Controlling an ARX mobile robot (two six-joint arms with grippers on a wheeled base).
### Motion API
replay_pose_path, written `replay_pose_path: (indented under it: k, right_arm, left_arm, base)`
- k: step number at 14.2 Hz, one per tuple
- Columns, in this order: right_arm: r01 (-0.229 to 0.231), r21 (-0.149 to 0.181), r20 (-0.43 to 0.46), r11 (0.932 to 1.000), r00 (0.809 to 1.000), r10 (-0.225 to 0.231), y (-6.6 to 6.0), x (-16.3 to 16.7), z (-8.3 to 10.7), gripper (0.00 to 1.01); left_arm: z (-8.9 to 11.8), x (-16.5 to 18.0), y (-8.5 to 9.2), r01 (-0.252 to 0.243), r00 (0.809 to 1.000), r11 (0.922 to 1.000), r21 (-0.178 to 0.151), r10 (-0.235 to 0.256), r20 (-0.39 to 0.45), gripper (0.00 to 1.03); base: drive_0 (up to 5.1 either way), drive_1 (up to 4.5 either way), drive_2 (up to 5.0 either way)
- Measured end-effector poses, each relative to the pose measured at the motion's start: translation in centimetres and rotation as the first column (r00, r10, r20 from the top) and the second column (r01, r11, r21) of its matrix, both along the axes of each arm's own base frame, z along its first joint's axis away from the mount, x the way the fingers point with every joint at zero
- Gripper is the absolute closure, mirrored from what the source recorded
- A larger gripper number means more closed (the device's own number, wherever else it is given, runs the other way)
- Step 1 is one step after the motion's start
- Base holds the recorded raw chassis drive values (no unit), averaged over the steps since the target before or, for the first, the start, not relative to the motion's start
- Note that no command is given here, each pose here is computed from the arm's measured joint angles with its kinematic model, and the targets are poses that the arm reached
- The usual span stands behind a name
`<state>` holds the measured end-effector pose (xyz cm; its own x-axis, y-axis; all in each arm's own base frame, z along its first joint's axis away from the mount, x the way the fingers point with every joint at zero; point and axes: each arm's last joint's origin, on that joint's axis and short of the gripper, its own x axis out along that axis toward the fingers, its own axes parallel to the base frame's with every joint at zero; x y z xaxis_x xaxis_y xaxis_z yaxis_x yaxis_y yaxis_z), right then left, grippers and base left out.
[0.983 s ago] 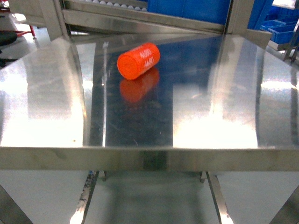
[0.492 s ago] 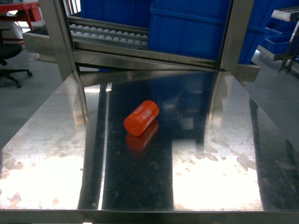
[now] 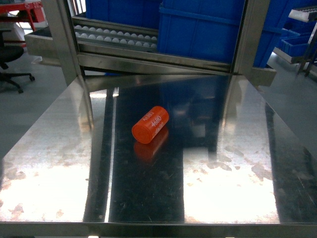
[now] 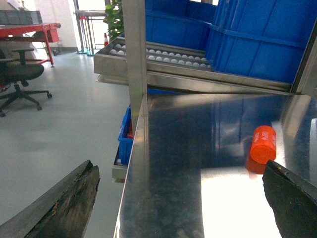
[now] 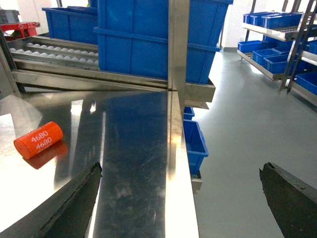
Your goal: Pick capacitor and pack into box
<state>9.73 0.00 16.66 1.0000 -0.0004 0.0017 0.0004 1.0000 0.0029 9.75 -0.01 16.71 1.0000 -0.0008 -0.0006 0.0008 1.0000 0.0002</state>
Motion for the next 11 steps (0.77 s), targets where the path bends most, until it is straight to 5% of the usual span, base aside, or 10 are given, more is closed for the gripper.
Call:
replay_pose_path:
  k: [11]
  right_arm:
    - [0.000,0.000,0.000,1.0000,1.000,0.000,0.00,0.00,0.00,0.03]
  left_arm:
    - [0.00,0.00,0.00,0.000,1.000,1.0000,0.000,0.000,0.000,0.05]
  base:
    - [0.0,0.00,0.0]
